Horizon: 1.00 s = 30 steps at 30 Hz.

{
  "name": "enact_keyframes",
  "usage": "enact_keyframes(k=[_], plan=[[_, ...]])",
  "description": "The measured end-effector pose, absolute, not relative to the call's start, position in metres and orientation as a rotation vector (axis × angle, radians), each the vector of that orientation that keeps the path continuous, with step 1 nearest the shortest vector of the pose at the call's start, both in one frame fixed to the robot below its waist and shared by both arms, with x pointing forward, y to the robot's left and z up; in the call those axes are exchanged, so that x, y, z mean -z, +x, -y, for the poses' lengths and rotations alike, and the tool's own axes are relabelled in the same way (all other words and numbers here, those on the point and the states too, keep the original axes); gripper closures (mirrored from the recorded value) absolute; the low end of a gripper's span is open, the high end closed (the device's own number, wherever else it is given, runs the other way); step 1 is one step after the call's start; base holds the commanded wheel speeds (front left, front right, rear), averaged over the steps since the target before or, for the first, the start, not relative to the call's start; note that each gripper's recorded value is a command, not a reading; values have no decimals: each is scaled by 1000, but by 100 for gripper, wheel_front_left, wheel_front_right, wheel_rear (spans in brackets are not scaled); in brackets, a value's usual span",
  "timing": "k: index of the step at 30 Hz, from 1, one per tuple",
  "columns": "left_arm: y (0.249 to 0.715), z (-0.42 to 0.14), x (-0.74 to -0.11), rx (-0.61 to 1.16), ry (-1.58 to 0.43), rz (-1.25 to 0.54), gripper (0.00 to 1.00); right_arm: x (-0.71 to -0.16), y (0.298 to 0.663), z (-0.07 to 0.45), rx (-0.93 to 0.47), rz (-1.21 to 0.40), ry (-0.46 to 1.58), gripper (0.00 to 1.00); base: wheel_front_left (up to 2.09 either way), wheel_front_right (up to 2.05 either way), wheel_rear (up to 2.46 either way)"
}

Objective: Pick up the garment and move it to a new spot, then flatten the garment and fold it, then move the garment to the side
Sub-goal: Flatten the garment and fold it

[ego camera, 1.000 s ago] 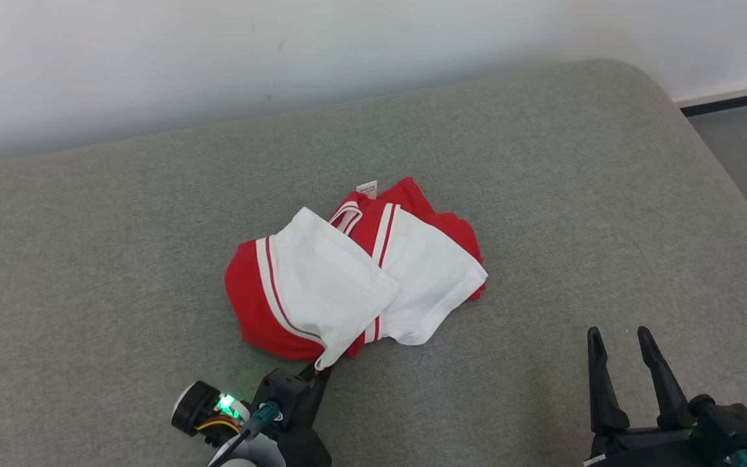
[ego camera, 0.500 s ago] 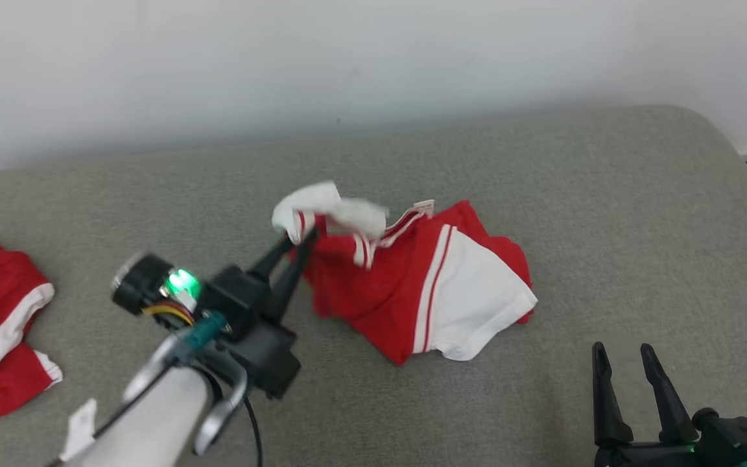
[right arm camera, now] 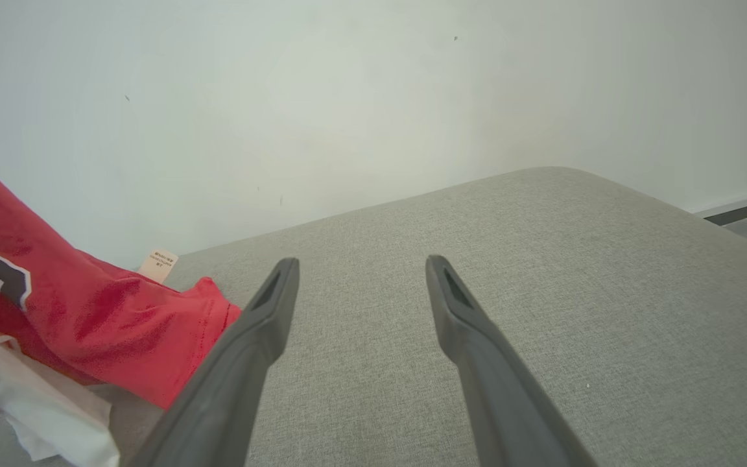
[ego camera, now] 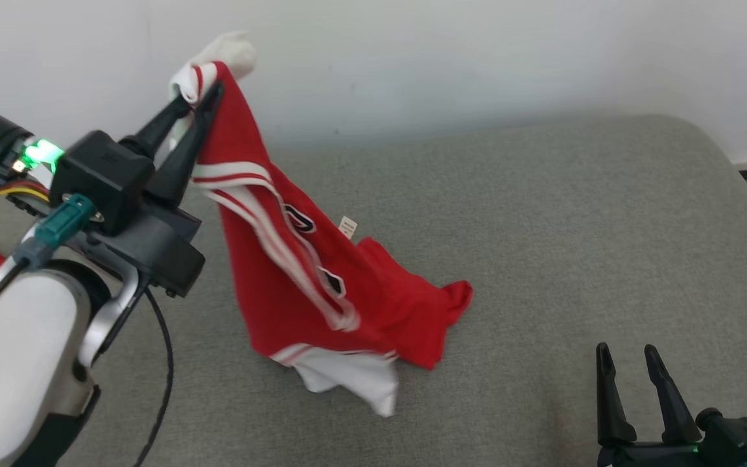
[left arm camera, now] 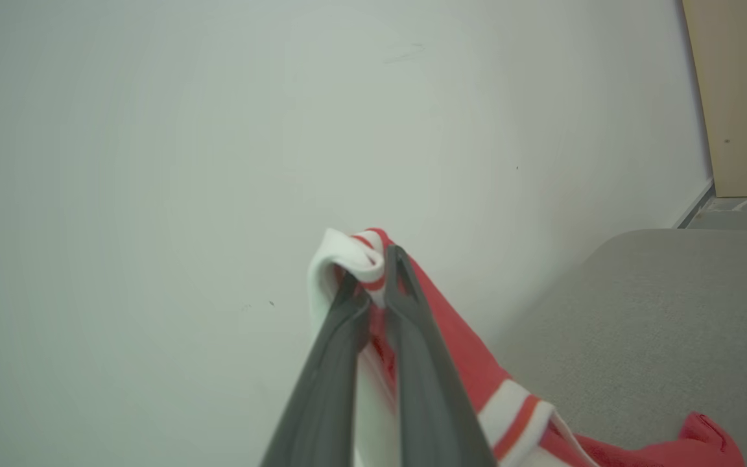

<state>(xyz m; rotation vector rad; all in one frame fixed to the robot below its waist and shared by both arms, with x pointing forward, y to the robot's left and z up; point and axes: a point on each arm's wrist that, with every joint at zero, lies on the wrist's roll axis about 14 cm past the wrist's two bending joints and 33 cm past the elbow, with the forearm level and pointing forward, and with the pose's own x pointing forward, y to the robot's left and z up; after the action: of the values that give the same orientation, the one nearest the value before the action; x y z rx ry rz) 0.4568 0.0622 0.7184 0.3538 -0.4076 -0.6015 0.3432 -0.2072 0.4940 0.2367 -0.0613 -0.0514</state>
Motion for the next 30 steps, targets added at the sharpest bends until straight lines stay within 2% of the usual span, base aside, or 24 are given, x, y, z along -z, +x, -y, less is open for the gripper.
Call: enact_keyframes(k=[9, 17, 22, 23, 24, 25, 30], plan=[[498, -59, -689, 615, 312, 329, 100, -487, 341, 225, 112, 40, 225, 0, 0, 0, 0], [547, -93, -614, 531, 330, 122, 100, -477, 337, 240, 163, 10, 214, 0, 0, 0, 0], [558, -112, -560, 487, 281, -33, 100, -473, 337, 245, 179, -5, 206, 0, 0, 0, 0], [556, -117, -547, 477, 274, -72, 61, -472, 337, 244, 179, -9, 205, 0, 0, 0, 0], [554, -118, -538, 474, 268, -93, 16, -471, 337, 244, 177, -11, 204, 0, 0, 0, 0], [553, -120, -530, 470, 265, -112, 0, -471, 338, 243, 174, -11, 204, 0, 0, 0, 0], [549, -122, -527, 465, 237, -98, 0, -471, 342, 239, 159, -13, 206, 0, 0, 0, 0]])
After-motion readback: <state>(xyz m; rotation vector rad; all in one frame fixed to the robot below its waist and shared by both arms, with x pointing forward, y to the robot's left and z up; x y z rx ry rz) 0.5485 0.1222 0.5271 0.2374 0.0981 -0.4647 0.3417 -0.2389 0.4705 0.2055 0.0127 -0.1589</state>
